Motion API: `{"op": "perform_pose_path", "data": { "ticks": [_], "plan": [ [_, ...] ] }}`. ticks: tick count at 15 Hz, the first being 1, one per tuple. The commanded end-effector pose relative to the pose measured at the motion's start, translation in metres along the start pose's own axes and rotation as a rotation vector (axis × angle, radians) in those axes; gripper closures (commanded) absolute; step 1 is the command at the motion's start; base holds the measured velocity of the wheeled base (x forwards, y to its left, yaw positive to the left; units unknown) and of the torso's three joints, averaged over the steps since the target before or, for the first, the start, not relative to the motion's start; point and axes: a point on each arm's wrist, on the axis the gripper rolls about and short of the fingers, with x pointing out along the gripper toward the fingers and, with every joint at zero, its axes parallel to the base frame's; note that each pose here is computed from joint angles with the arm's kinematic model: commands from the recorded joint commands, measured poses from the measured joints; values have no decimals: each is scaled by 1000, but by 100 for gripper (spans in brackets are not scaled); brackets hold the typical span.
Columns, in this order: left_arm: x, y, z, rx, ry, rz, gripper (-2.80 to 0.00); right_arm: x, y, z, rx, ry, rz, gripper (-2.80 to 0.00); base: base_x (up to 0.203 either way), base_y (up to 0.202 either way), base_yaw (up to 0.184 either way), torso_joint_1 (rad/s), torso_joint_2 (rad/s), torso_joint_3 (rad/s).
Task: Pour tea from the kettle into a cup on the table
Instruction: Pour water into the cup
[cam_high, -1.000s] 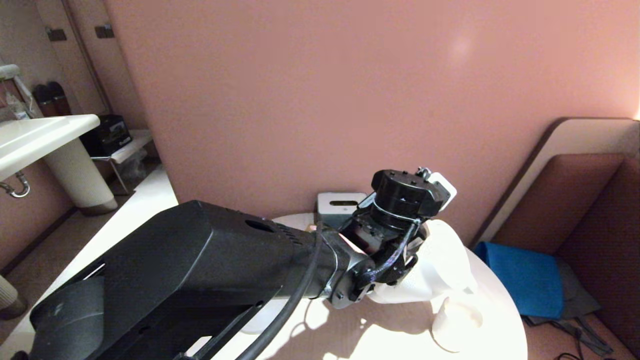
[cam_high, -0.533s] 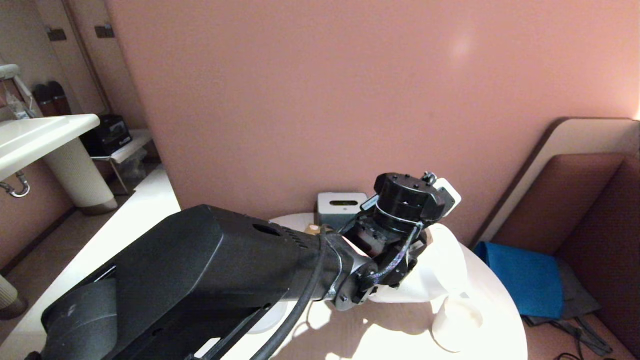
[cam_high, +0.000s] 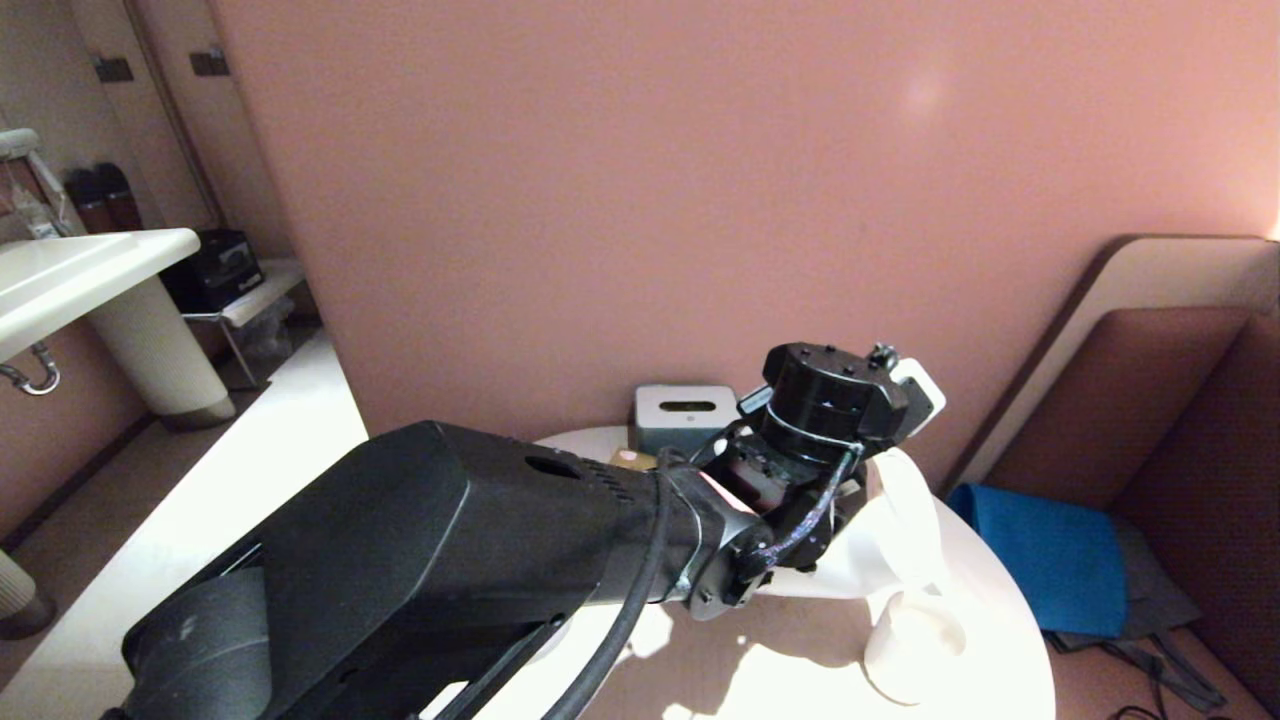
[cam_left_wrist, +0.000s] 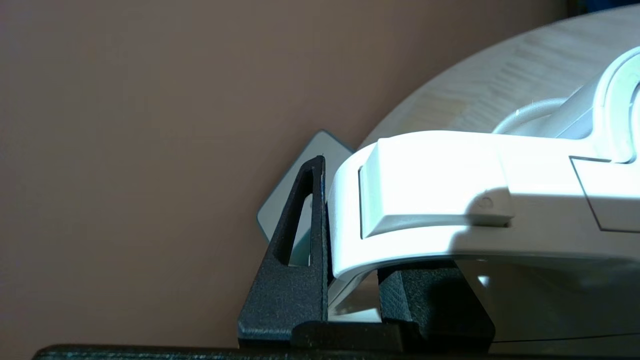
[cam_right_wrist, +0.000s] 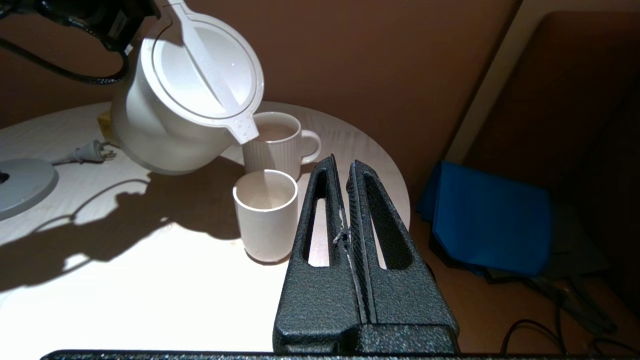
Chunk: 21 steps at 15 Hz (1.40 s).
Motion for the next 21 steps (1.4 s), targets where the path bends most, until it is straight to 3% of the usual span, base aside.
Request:
{"op": "perform_pose_path", "data": {
  "ticks": [1, 5, 21],
  "plan": [
    [5, -5, 0, 4, -4, 5, 0, 0, 0, 0, 0, 1, 0, 0, 0, 0, 0, 0, 0, 0],
    [7, -6, 0, 52, -8, 11, 0, 0, 0, 0, 0, 1, 1, 0, 0, 0, 0, 0, 0, 0],
    [14, -10, 7, 137, -33, 32, 0, 0, 0, 0, 0, 0, 0, 0, 0, 0, 0, 0, 0, 0]
  ]
}}
